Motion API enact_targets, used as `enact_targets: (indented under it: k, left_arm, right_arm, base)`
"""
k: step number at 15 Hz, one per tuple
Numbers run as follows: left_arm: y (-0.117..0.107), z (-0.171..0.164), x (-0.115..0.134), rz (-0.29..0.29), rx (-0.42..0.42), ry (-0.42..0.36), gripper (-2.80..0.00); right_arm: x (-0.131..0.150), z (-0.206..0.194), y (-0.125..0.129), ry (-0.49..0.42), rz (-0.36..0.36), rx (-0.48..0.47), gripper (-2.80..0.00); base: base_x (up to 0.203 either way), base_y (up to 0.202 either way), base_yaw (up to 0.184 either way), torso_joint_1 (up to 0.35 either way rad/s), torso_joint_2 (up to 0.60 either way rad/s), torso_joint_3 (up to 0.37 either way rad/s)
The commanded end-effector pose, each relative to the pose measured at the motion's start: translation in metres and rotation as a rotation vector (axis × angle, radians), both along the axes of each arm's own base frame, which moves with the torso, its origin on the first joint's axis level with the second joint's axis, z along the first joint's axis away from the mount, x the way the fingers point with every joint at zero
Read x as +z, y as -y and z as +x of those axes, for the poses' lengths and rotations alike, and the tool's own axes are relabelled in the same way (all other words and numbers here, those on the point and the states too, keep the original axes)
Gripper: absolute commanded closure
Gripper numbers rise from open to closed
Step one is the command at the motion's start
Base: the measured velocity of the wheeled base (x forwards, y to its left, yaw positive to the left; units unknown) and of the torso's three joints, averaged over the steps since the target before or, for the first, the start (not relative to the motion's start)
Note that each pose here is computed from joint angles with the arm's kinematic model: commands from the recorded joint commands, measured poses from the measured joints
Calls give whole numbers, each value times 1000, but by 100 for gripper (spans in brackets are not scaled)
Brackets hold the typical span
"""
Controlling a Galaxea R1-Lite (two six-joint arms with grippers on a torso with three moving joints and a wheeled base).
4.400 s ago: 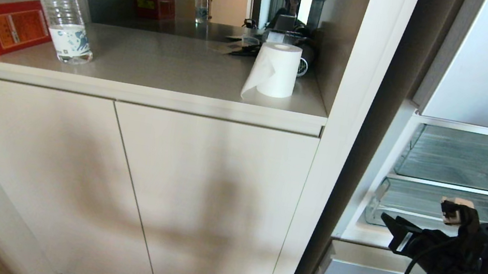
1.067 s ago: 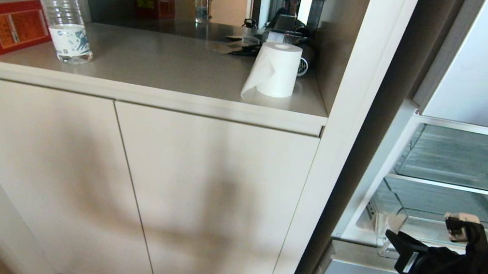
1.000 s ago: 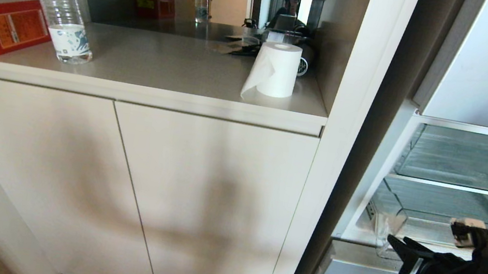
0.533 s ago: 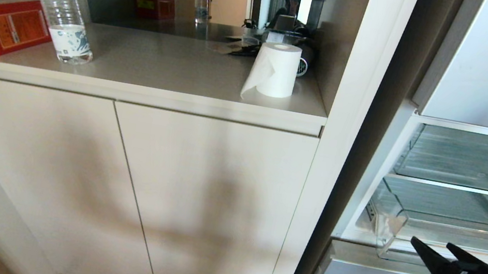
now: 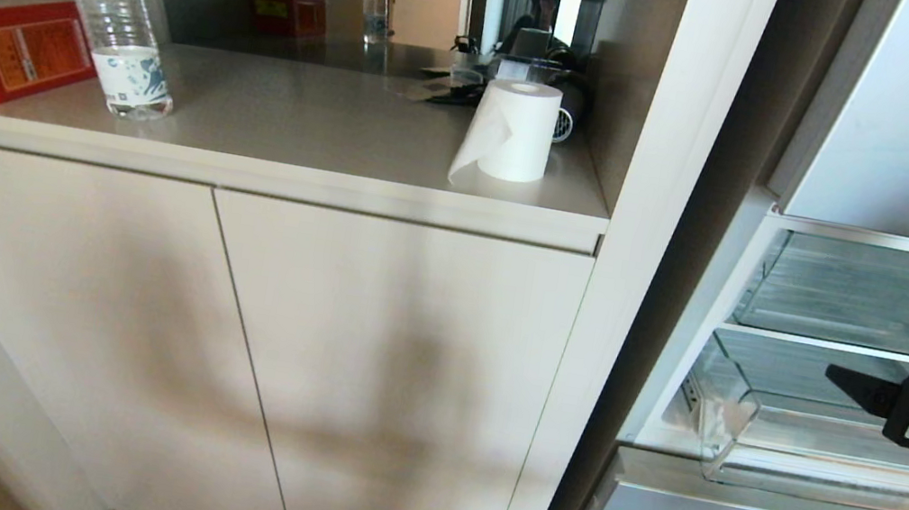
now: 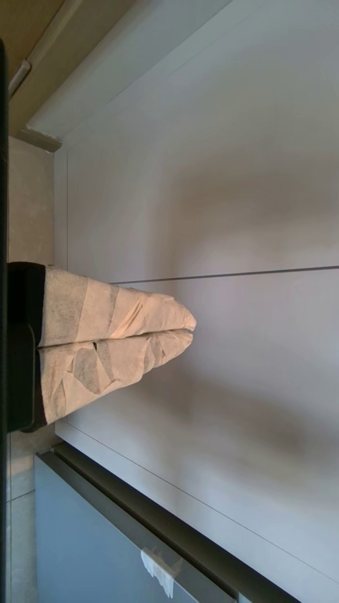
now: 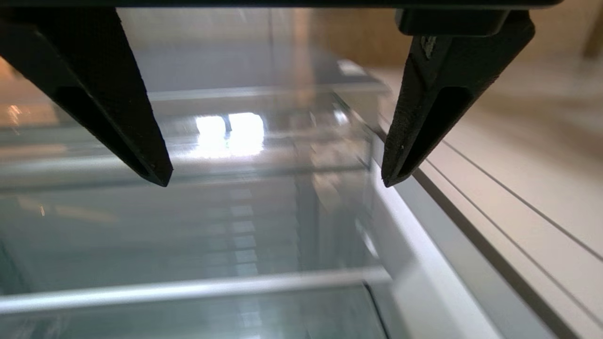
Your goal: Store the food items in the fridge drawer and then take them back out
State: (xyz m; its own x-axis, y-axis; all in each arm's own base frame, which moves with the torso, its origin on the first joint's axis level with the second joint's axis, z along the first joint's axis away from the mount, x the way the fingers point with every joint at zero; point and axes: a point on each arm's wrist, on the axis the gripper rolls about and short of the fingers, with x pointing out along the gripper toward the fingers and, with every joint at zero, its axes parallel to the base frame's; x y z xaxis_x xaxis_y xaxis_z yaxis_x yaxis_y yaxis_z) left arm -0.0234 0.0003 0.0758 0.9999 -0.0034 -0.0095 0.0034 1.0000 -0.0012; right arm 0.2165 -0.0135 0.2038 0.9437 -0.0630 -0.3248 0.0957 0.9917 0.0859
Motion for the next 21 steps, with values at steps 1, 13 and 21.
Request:
enact_targets:
  k: [1, 13, 21]
  left_arm:
    - [0, 0, 0, 0, 0, -1, 0]
    - [0, 0, 0, 0, 0, -1, 0]
    - [0, 0, 0, 0, 0, -1, 0]
  right_arm:
    - [-8, 22, 5, -74, -4, -14, -280]
    - [-41, 114, 32, -182, -66, -36, -280]
    - [-17, 77, 39, -346, -79, -51, -280]
  base:
    - [0, 0, 0, 0, 0, 0]
    - [0, 0, 0, 0, 0, 0]
    - [0, 0, 0, 0, 0, 0]
